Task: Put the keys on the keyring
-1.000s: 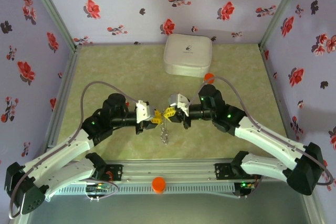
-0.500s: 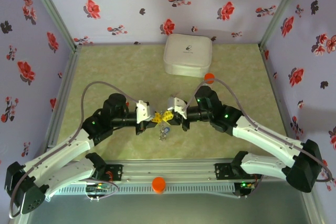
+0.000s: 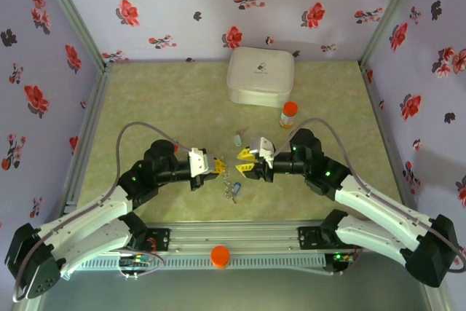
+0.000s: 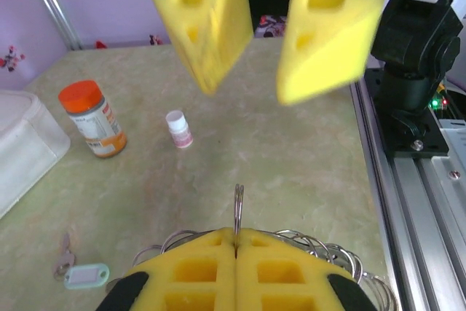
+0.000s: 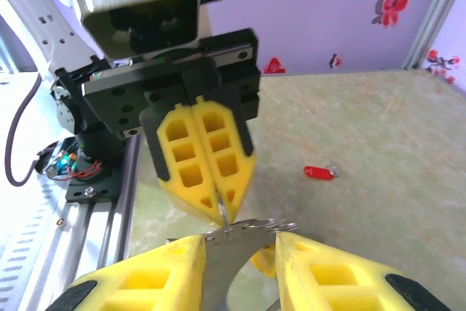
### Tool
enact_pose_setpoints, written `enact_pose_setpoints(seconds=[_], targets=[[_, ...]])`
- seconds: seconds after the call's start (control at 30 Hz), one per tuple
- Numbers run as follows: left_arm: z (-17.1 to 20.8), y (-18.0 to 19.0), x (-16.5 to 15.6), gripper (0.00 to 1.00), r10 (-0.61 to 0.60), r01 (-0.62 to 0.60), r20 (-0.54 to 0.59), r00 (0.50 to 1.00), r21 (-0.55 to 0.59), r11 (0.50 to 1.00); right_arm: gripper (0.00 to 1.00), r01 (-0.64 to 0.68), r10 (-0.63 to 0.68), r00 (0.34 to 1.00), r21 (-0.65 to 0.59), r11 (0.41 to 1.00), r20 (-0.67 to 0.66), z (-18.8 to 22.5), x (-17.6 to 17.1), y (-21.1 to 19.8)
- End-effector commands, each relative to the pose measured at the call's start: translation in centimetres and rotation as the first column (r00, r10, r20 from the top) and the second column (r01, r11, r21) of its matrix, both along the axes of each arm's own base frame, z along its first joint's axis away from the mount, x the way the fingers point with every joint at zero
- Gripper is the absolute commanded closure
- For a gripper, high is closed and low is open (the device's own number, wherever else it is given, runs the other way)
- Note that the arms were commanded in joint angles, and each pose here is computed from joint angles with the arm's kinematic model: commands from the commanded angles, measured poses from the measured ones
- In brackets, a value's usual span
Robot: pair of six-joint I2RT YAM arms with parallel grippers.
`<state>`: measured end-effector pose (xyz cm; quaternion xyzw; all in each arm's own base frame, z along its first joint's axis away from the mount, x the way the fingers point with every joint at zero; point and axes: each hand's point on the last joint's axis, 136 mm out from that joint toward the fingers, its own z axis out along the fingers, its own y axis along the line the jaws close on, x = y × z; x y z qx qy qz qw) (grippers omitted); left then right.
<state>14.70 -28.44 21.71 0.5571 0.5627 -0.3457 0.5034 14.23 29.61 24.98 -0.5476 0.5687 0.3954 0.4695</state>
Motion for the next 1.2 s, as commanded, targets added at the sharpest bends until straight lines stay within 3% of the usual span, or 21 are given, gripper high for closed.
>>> enact_pose_setpoints(seconds=[0.0, 0.5, 0.8, 0.83, 0.87, 0.93, 1.1, 1.17], targets=[[2.6, -0.8, -0.4, 1.00, -0.033, 0.040, 0.069, 0.997, -0.103, 0.994, 0.69, -0.048, 0.048, 0.999, 0.034, 0.998, 0.008, 0.4, -1.0, 0.9], [2.8, -1.6, -1.7, 1.00, -0.091, 0.103, 0.078, 0.993, -0.163, 0.981, 0.74, -0.022, 0.021, 1.000, 0.008, 1.000, 0.023, -0.6, -0.5, 1.3], [2.8, -1.6, -1.7, 1.00, -0.087, 0.101, 0.092, 0.992, -0.161, 0.982, 1.00, -0.063, 0.063, 0.998, 0.008, 0.998, 0.025, -0.2, -1.3, 1.6], [2.7, -1.5, -1.5, 0.94, -0.074, 0.088, 0.095, 0.993, -0.160, 0.983, 1.00, -0.066, 0.066, 0.998, 0.001, 0.998, 0.024, -0.2, -1.3, 1.7], [2.7, -1.4, -1.2, 0.82, -0.056, 0.072, 0.101, 0.993, -0.157, 0.985, 1.00, -0.065, 0.065, 0.998, -0.012, 0.998, 0.021, -0.4, -1.3, 1.6], [2.4, -1.2, -0.9, 0.73, -0.034, 0.047, 0.110, 0.993, -0.123, 0.991, 1.00, -0.070, 0.071, 0.997, -0.037, 0.997, 0.019, -0.3, -1.3, 1.6], [-0.8, 0.4, -0.7, 0.75, -0.021, 0.008, 0.091, 0.996, 0.136, 0.991, 1.00, -0.063, 0.072, 0.996, -0.180, 0.982, 0.045, -0.7, -1.1, 1.2], [-1.5, 0.9, -1.2, 0.76, -0.037, 0.023, 0.074, 0.997, 0.190, 0.982, 1.00, -0.076, 0.090, 0.995, -0.241, 0.968, 0.045, -0.8, -1.2, 1.2]])
